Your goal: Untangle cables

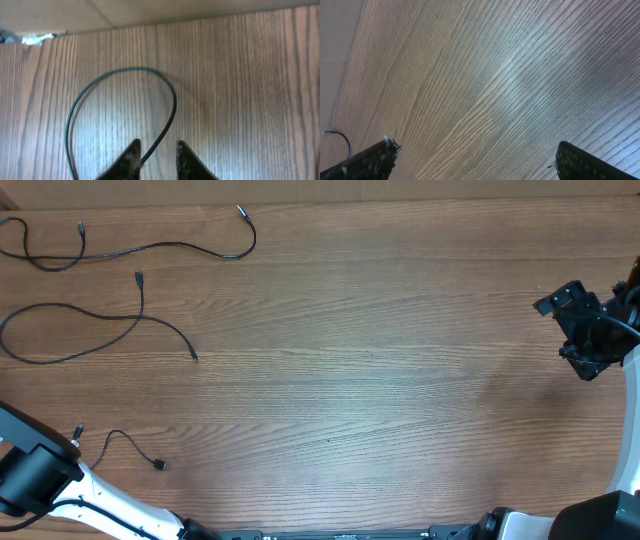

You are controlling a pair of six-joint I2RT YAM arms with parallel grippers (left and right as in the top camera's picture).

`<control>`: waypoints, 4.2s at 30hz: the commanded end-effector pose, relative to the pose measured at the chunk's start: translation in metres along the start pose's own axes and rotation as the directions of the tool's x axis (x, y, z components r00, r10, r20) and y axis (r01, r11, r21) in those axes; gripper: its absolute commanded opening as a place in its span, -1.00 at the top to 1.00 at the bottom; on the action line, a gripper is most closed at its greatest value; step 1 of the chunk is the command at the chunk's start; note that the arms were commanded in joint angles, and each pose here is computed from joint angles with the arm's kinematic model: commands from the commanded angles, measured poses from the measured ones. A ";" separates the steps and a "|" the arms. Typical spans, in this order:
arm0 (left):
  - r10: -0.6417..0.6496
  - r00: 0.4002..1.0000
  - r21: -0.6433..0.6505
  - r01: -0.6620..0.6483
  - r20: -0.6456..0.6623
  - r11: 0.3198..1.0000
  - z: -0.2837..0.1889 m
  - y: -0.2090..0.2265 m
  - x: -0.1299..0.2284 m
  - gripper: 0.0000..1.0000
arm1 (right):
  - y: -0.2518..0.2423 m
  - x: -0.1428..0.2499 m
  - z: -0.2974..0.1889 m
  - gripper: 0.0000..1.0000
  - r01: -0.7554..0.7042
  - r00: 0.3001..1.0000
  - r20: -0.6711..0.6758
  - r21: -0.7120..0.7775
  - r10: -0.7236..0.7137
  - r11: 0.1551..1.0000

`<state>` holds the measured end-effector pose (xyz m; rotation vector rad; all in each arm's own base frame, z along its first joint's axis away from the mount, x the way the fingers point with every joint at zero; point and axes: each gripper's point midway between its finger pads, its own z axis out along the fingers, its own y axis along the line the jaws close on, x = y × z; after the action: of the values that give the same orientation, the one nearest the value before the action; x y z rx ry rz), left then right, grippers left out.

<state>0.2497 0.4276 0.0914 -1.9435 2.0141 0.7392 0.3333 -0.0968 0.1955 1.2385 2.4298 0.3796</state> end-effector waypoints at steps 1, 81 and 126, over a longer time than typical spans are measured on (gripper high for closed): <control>-0.074 0.996 0.044 0.071 0.057 0.997 -0.041 0.012 -0.021 0.20 | 0.001 -0.004 -0.004 -1.00 0.002 1.000 0.019 -0.002 -0.002 1.000; 0.349 0.931 0.824 -0.114 -0.107 0.555 -0.127 -0.088 0.051 -0.63 | 0.001 -0.004 -0.004 -1.00 0.002 1.000 0.019 -0.002 -0.002 1.000; 0.526 0.542 0.667 -0.743 0.655 -0.065 -0.487 0.054 0.265 -0.99 | 0.006 0.115 -0.159 -1.00 0.366 0.906 0.317 -0.253 -0.281 0.896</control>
<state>0.2584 -0.0549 0.3814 -0.0678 2.2700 -0.2623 0.2332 -0.0136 0.3069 0.7407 2.2691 0.5081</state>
